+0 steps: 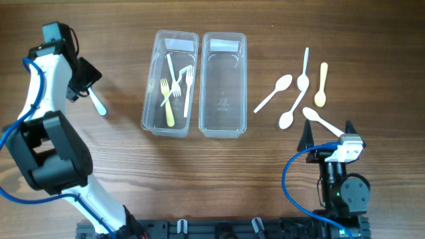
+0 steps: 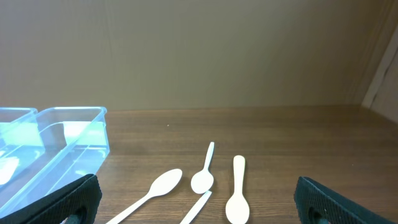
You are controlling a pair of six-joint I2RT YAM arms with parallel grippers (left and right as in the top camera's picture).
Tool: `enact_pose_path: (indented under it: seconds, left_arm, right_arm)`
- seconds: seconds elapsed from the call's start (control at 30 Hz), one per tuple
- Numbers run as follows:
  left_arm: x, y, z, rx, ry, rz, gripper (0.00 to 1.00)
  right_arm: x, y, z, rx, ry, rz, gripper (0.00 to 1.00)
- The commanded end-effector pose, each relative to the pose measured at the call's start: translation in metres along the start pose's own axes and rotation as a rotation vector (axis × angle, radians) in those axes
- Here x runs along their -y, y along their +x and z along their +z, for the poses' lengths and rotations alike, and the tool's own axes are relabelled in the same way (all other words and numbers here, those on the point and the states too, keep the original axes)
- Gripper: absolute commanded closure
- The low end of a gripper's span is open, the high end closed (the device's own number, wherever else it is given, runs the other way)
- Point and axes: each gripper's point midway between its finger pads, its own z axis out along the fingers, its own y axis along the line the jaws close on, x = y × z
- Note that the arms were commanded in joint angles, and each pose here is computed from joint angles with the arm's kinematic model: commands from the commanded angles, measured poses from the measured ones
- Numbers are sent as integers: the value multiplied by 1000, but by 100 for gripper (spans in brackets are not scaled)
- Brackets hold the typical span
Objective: Pack container
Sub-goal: 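Reach the left gripper to the light-blue fork and grasp it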
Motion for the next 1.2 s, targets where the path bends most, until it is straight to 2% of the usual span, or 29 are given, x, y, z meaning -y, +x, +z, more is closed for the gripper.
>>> enact_pose_path:
  seconds: [0.0, 0.17, 0.27, 0.6, 0.67, 0.77, 0.87, 1.0, 1.17]
  left_arm:
    - [3, 19, 21, -93, 8, 43, 34]
    - [-7, 41, 41, -154, -20, 66, 33]
    - [-12, 54, 55, -172, -19, 130, 34]
    - [-6, 55, 77, -120, 28, 207, 40]
    - [-7, 57, 81, -130, 24, 208, 46]
    - [-11, 64, 81, -160, 9, 211, 76]
    - [-15, 70, 79, -187, -3, 214, 94]
    - [-12, 61, 68, -153, 7, 211, 96]
    - [6, 11, -2, 55, 98, 189, 96]
  right_arm:
    - [-2, -3, 0, 12, -12, -10, 0]
    - [-2, -3, 0, 12, -12, -10, 0]
    - [-2, -3, 0, 12, -12, -9, 0]
    - [-2, -3, 0, 12, -12, -10, 0]
    - [-2, -3, 0, 12, -12, -10, 0]
    - [-2, -3, 0, 12, -12, -10, 0]
    - [-2, -3, 0, 12, -12, -10, 0]
    - [-2, -3, 0, 12, -12, -9, 0]
    - [-2, -3, 0, 12, -12, -9, 0]
